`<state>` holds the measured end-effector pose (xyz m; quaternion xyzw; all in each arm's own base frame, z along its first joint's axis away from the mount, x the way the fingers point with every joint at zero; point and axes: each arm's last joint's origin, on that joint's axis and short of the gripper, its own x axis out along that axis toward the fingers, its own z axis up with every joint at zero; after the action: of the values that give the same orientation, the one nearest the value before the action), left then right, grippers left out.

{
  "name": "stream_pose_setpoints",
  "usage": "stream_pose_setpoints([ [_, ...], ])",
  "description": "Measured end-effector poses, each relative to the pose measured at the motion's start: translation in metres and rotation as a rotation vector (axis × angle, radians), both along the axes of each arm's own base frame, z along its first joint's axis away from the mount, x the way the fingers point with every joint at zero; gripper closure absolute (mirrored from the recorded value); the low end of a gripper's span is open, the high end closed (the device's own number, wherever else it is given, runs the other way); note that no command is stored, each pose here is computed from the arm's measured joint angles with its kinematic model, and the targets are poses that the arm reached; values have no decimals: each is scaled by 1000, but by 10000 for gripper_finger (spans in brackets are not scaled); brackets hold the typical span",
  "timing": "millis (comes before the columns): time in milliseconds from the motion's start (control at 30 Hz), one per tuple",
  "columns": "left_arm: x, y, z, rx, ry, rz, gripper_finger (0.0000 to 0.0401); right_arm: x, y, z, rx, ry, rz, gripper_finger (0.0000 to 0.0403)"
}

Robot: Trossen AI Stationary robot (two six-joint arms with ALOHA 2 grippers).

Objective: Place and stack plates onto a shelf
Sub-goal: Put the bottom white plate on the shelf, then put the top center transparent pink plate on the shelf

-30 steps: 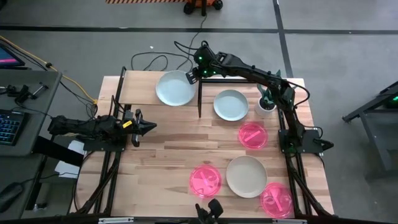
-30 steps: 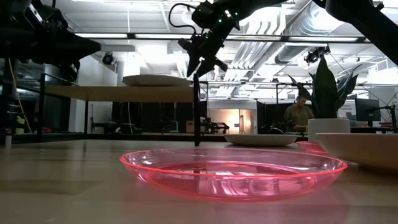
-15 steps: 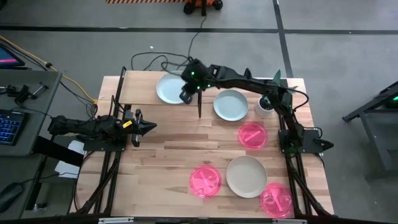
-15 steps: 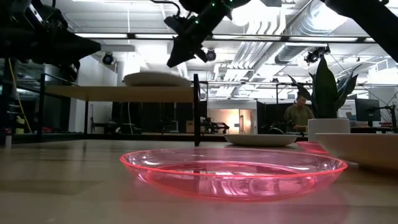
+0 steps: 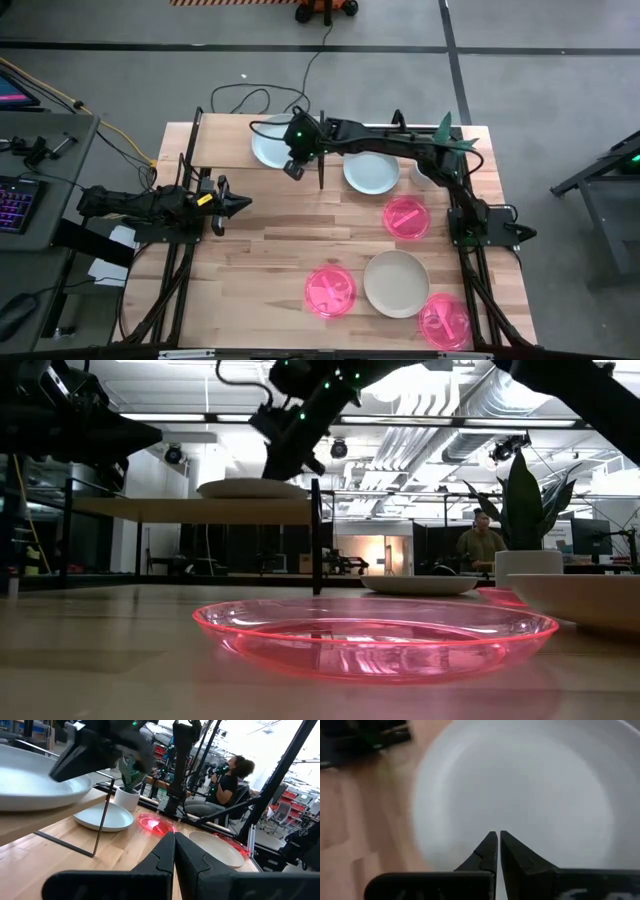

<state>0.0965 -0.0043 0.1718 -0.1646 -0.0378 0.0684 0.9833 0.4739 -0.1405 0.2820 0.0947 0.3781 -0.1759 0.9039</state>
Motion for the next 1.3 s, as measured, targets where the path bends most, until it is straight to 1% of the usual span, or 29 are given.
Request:
stream_pose_setpoints([
  [167, 0, 0, 0, 0, 0, 0, 400, -5, -16, -2, 10, 4, -53, 403],
  [367, 0, 0, 0, 0, 0, 0, 400, -15, -20, -3, 13, 88, -76, 403],
  [600, 0, 0, 0, 0, 0, 0, 400, -20, -21, -6, -35, 162, -110, 403],
  [800, 0, 0, 0, 0, 0, 0, 400, -21, -23, -6, -88, 186, -124, 403],
  [900, 0, 0, 0, 0, 1, 0, 400, -22, -23, -4, -94, 183, -119, 403],
  [967, 0, 0, 0, 0, 0, 0, 400, -23, -22, 3, -105, 172, -111, 403],
  [1100, 0, 0, 0, 0, 0, 0, 400, -27, -14, 37, -145, 97, -85, 403],
  [1233, 0, 0, 0, 0, 0, 0, 400, -40, 8, 59, -178, 118, -10, 403],
  [1300, 0, 0, 0, 0, 0, 0, 400, -51, 21, 69, -201, 141, -3, 403],
])
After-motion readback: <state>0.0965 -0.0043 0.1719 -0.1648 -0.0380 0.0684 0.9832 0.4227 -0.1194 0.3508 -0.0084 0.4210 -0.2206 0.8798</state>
